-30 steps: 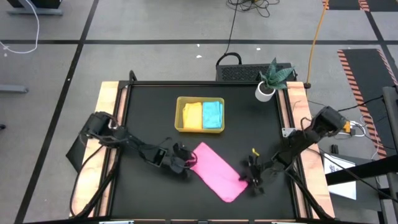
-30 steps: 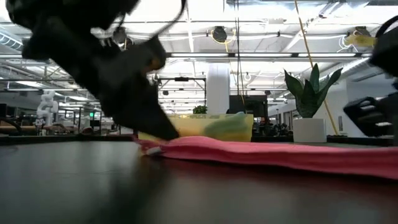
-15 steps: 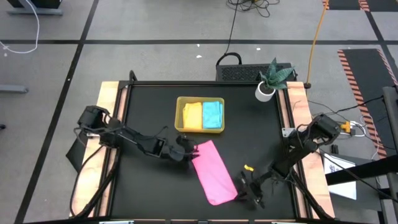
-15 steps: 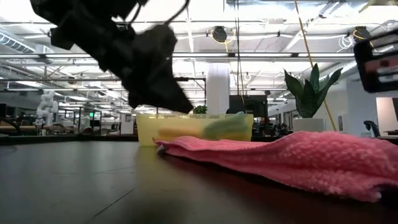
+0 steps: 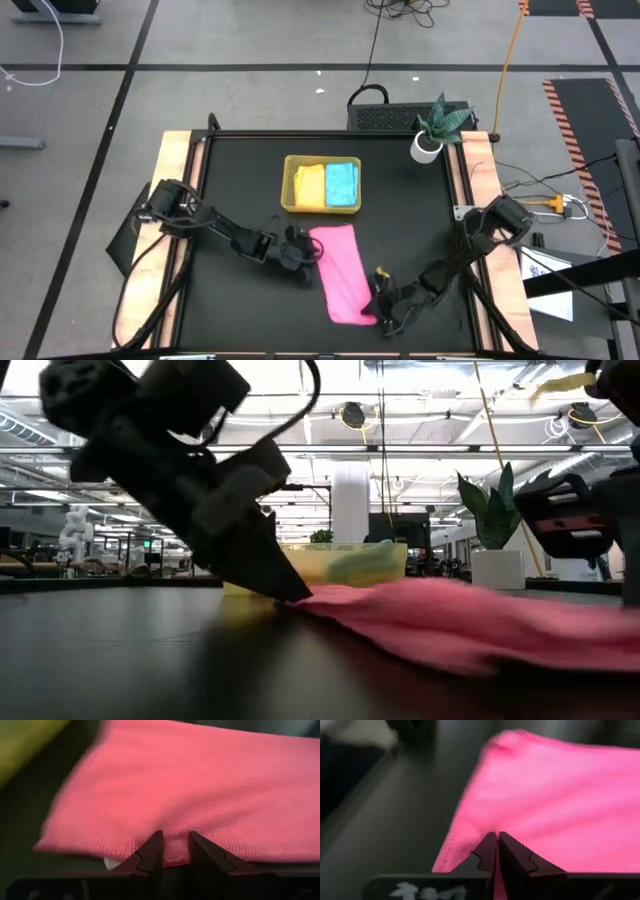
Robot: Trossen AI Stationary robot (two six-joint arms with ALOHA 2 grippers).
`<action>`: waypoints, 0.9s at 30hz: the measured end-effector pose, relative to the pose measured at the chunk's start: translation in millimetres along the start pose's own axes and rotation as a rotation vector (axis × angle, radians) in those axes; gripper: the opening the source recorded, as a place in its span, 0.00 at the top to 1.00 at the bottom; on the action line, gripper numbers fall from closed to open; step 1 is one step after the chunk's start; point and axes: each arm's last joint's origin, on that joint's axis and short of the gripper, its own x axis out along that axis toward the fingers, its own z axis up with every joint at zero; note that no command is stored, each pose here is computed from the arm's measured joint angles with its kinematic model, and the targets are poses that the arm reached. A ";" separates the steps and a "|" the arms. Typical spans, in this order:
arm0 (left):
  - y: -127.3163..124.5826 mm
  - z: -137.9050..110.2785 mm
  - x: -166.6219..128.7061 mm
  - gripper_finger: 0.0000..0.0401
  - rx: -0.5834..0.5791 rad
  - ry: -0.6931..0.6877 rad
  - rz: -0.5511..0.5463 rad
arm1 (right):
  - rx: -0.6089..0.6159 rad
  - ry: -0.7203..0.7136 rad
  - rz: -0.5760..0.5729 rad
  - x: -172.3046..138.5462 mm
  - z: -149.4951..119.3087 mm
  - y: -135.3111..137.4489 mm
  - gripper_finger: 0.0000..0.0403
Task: Fold microfiber towels
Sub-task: Fold the pink microfiber cloth
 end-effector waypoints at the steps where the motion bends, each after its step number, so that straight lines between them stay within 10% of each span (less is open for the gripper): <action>1: 5.5 3.4 -1.9 0.76 0.017 0.009 0.016 | 0.047 -0.029 0.003 3.5 4.5 1.5 0.96; 4: 17.0 15.4 -14.8 0.76 0.036 0.034 0.052 | 0.194 -0.134 -0.032 8.4 22.5 2.6 0.96; 15: -39.4 18.1 -60.2 0.76 0.204 -0.107 -0.151 | -0.219 -0.107 -0.028 -9.2 26.7 15.2 0.94; 27: -106.4 1.5 -35.6 0.76 0.383 -0.120 -0.225 | -0.393 0.032 -0.016 10.9 17.3 -15.4 0.61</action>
